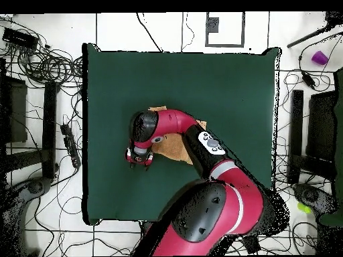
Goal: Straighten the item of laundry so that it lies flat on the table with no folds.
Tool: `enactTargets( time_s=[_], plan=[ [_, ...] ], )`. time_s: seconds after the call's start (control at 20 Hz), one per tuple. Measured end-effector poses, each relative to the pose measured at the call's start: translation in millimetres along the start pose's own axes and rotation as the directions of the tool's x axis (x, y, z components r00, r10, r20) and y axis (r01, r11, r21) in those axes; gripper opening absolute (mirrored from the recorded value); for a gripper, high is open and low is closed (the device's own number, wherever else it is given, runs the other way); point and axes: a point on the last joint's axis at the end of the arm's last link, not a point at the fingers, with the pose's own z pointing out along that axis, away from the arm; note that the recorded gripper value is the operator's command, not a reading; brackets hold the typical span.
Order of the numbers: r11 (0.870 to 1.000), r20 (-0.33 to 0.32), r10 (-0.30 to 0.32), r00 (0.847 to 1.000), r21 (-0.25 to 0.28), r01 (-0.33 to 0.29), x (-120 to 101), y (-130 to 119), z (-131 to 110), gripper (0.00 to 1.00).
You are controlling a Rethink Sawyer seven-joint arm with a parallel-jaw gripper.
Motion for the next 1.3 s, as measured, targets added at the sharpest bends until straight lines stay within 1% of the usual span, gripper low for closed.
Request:
enactTargets(
  time_s=[0.25, 0.4, 0.5, 0.55, 0.7, 0.8, 0.9, 0.95, 1.0, 1.05, 1.1, 1.2, 1.25, 1.3],
  plan=[
    [1.0, 0.022, -0.005, 1.0, -0.005, 0.005, 2, 1, -2, 1.0],
    [1.0, 0.06, -0.014, 0.998, -0.014, 0.015, 5, 3, -4, 1.0],
    [0.999, 0.116, -0.026, 0.993, -0.027, 0.029, 10, 4, -7, 1.0],
    [0.999, 0.132, -0.03, 0.991, -0.03, 0.034, 12, 4, -8, 1.0],
    [0.997, 0.2, -0.045, 0.979, -0.045, 0.056, 19, 4, -11, 1.0],
    [0.993, 0.301, -0.053, 0.952, -0.088, 0.083, 23, 9, -24, 1.0],
    [0.986, 0.391, -0.053, 0.919, -0.124, 0.11, 25, 15, -37, 1.0],
    [0.982, 0.439, -0.049, 0.897, -0.144, 0.124, 26, 19, -47, 1.0],
    [0.977, 0.485, -0.044, 0.873, -0.163, 0.14, 27, 23, -57, 1.0],
    [0.967, 0.561, -0.025, 0.828, -0.197, 0.163, 29, 30, -77, 1.0],
    [0.964, 0.58, -0.019, 0.814, -0.206, 0.169, 29, 33, -83, 1.0],
    [0.955, 0.635, 0.003, 0.773, -0.231, 0.186, 30, 40, -100, 1.0],
    [0.951, 0.655, 0.013, 0.755, -0.241, 0.193, 30, 44, -108, 1.0],
    [0.949, 0.662, 0.017, 0.749, -0.246, 0.196, 30, 46, -111, 1.0]
  ],
)
